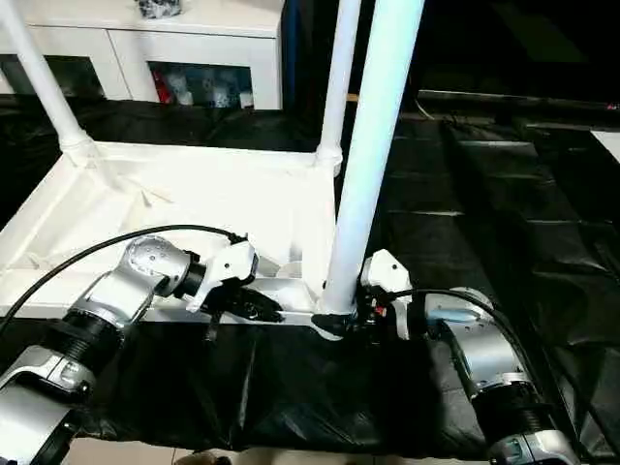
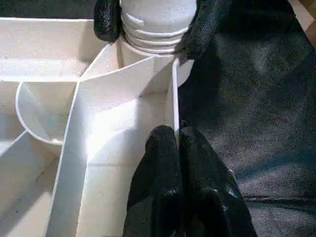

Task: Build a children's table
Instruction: Rotate leg to tighten

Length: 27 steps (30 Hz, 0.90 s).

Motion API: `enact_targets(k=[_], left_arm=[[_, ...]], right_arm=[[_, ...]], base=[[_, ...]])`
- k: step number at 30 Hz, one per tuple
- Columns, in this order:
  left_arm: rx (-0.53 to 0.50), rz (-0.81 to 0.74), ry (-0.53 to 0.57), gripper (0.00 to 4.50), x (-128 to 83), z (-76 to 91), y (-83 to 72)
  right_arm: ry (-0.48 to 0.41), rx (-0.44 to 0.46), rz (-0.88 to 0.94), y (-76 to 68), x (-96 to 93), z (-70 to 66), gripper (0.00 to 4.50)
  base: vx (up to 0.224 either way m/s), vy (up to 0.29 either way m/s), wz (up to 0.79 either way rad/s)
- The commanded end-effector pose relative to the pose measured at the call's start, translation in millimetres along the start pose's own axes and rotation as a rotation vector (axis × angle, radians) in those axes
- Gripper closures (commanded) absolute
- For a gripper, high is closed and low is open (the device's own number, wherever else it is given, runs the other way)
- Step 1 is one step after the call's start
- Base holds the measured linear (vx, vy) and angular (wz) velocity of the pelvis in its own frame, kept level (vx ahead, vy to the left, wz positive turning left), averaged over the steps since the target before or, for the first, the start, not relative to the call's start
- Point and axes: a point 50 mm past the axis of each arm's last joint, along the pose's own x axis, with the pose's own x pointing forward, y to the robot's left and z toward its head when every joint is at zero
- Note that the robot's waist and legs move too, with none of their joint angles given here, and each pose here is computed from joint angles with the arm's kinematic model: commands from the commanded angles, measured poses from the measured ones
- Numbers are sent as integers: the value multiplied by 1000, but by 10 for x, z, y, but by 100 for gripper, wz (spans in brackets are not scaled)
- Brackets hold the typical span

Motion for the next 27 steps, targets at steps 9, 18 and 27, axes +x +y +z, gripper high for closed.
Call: enact_targets(k=[9, 18, 27], left_arm=[[-104, 198, -28, 450, 412, 142, 91], [-110, 309, -36, 450, 711, 322, 133], [-84, 286, -9, 450, 482, 182, 150]], right_arm=[[-96, 242, -494, -100, 573, -88, 181], [-116, 205, -642, -80, 971, 86, 146], [-183, 117, -493, -117, 674, 117, 67]], base=[[0, 0, 0], [0, 0, 0], [0, 0, 0]])
